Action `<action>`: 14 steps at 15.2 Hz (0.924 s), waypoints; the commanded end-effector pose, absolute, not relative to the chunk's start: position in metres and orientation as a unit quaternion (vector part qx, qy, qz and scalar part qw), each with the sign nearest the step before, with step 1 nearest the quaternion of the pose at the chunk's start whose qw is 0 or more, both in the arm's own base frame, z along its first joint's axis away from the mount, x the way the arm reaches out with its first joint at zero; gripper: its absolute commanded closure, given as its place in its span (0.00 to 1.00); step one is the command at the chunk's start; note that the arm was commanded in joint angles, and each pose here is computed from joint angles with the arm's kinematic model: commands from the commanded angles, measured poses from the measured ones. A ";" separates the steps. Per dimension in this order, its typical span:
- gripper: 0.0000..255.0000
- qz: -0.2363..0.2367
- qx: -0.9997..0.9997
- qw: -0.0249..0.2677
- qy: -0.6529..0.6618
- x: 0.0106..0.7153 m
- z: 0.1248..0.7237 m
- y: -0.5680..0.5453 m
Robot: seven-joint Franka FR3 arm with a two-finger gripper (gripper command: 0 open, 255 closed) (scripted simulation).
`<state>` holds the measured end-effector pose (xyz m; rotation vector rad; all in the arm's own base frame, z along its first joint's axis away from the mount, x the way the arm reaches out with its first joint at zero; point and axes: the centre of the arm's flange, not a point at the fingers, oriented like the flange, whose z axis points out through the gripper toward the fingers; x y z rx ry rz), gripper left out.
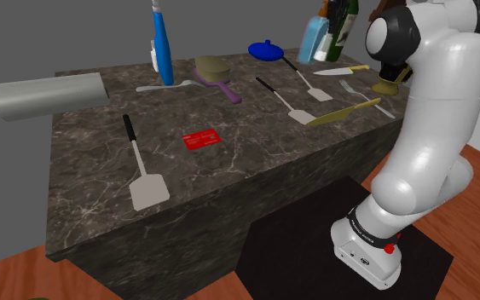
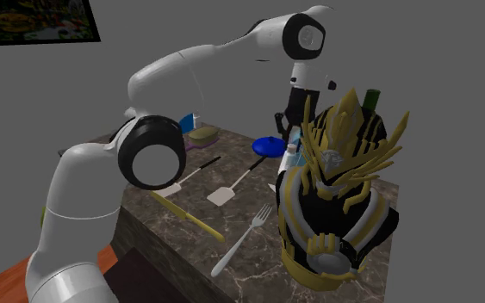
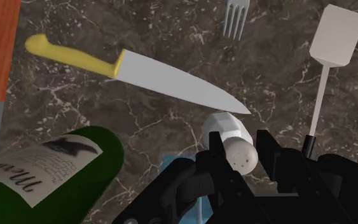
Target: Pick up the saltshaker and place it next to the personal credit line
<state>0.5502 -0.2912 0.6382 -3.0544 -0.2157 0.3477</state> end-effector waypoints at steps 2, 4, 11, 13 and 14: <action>1.00 0.113 -0.991 0.030 -0.070 0.542 0.646 -0.259; 1.00 0.113 -0.991 0.030 -0.070 0.535 0.650 -0.234; 1.00 0.113 -0.991 0.030 -0.070 0.510 0.665 -0.146; 1.00 0.113 -0.991 0.030 -0.070 0.503 0.669 -0.121; 1.00 0.113 -0.991 0.030 -0.070 0.499 0.671 -0.108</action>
